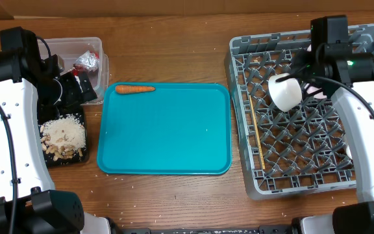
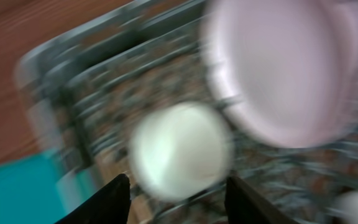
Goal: Sort waste into correct bins and load items into the dishwasher
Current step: 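Lower the plate upright into the rack's back right slot and release, then move the left gripper to the carrot on the teal tray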
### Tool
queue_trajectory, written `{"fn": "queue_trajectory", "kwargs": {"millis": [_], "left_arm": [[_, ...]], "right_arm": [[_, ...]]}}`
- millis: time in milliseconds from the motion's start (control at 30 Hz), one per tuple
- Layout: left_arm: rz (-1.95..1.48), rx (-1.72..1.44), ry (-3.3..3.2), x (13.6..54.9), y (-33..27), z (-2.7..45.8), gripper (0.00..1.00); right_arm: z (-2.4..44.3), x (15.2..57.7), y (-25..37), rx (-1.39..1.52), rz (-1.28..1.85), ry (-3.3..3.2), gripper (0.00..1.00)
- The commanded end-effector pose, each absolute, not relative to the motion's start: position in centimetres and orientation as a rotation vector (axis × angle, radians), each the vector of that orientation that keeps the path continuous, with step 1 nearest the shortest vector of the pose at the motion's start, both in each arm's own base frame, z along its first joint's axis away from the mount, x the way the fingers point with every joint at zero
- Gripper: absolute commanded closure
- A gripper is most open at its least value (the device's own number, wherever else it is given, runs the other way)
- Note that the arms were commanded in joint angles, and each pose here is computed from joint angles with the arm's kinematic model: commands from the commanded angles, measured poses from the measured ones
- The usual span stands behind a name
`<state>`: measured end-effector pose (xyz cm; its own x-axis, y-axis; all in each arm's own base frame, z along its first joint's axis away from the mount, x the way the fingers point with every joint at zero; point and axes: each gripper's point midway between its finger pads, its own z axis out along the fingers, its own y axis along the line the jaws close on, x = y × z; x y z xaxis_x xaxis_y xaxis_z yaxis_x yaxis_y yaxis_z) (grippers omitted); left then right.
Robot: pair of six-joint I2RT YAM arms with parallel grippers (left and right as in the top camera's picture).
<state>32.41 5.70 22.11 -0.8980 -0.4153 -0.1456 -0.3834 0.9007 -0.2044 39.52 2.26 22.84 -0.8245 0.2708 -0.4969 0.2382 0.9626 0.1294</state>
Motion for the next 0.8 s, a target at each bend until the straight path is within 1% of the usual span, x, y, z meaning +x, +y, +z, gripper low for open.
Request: {"fn": "queue_trajectory", "kwargs": {"millis": [0,33,100,200,333,567,767], "left_arm": [[-0.245,-0.619,2.863,32.6,5.8,22.5,0.0],[-0.247,-0.62,2.863,32.6,5.8,22.5,0.0],[-0.27,-0.621,2.859,32.7,5.5,22.5,0.0],[-0.371,-0.607,2.846,33.0,4.4,22.8,0.0],[-0.516,-0.56,2.82,33.7,2.0,23.4,0.0],[-0.5,-0.7,2.763,36.0,-1.4,23.1,0.0],[-0.61,-0.839,2.674,38.5,-5.9,22.9,0.0]], "right_arm": [[25.6,37.5,13.3,-0.21,0.735,2.54,0.41],[25.9,37.1,14.6,-0.277,0.775,2.522,0.37],[25.9,36.6,16.4,-0.345,0.773,2.516,0.32],[25.4,35.9,18.0,-0.408,0.706,2.532,0.29],[24.5,35.2,18.3,-0.389,0.605,2.583,0.28],[23.1,33.7,16.8,-0.302,0.551,2.703,0.27],[22.2,32.3,14.3,-0.215,0.523,2.808,0.27]]}}
